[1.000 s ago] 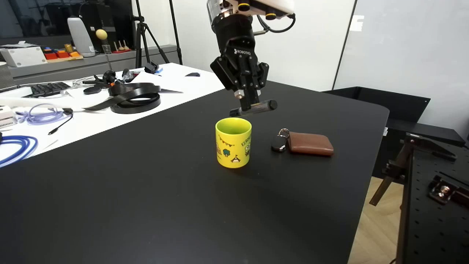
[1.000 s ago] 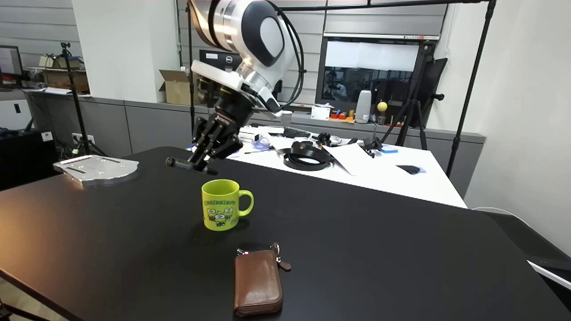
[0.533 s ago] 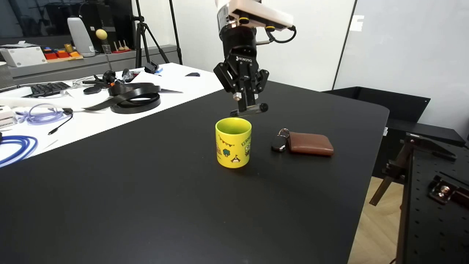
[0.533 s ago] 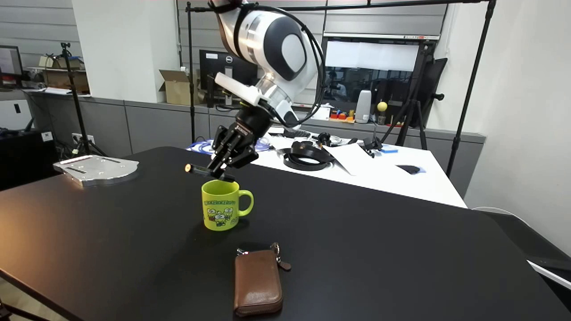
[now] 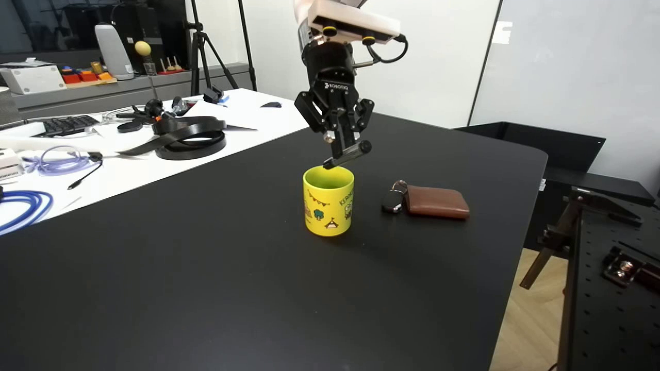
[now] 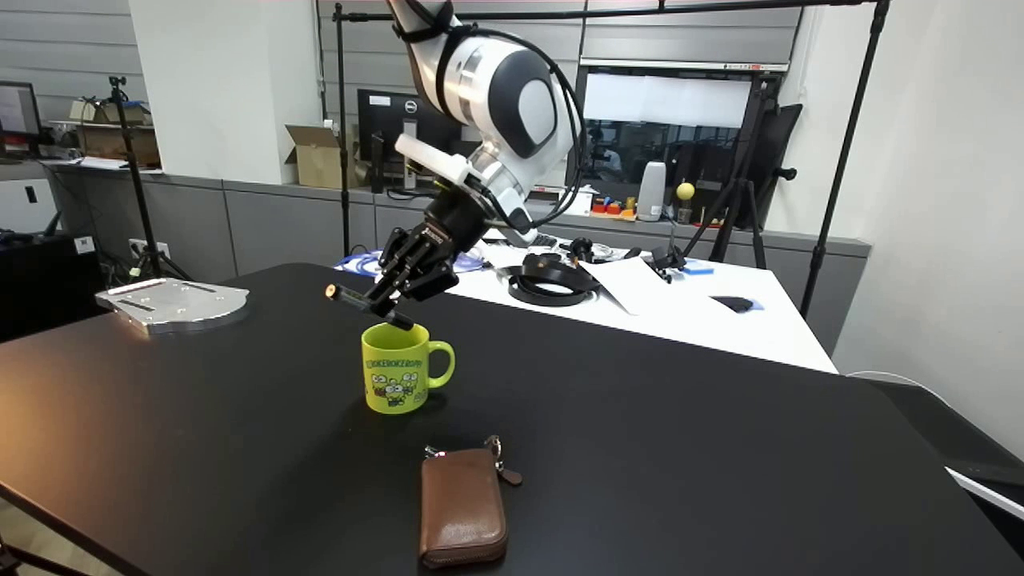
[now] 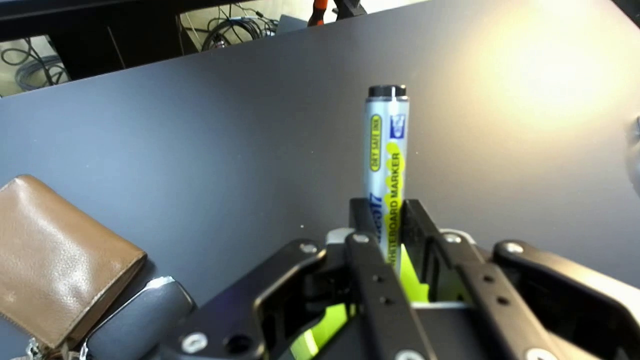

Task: Put the marker inside the cup

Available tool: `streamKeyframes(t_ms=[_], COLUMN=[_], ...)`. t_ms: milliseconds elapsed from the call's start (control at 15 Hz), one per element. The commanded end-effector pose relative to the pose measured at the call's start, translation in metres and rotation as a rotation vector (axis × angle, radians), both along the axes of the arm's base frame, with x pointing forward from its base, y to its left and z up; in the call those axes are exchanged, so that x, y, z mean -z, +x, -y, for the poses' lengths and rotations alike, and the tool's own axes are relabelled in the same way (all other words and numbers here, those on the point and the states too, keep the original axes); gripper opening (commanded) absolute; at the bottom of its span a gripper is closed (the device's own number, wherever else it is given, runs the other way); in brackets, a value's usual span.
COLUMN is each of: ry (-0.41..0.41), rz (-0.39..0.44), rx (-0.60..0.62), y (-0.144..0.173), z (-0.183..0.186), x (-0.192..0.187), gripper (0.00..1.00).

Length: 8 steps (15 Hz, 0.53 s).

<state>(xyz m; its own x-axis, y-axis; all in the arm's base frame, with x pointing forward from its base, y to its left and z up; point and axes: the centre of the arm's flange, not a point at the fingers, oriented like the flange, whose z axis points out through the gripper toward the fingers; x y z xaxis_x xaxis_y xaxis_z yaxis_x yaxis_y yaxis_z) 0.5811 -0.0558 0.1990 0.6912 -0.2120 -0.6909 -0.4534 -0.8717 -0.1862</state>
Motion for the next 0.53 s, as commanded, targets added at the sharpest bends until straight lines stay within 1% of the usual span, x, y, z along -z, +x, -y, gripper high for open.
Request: streamKeyframes(t_ms=[0, 200, 467], ry=[-0.037, -0.055, -0.047], rz=[-0.104, -0.144, -0.159], rx=[0.002, -0.020, -0.042], y=[0.011, 0.013, 0.018], z=[-0.002, 0.003, 0.008], x=[-0.002, 0.003, 0.012], gripper=[0.05, 0.05, 0.05])
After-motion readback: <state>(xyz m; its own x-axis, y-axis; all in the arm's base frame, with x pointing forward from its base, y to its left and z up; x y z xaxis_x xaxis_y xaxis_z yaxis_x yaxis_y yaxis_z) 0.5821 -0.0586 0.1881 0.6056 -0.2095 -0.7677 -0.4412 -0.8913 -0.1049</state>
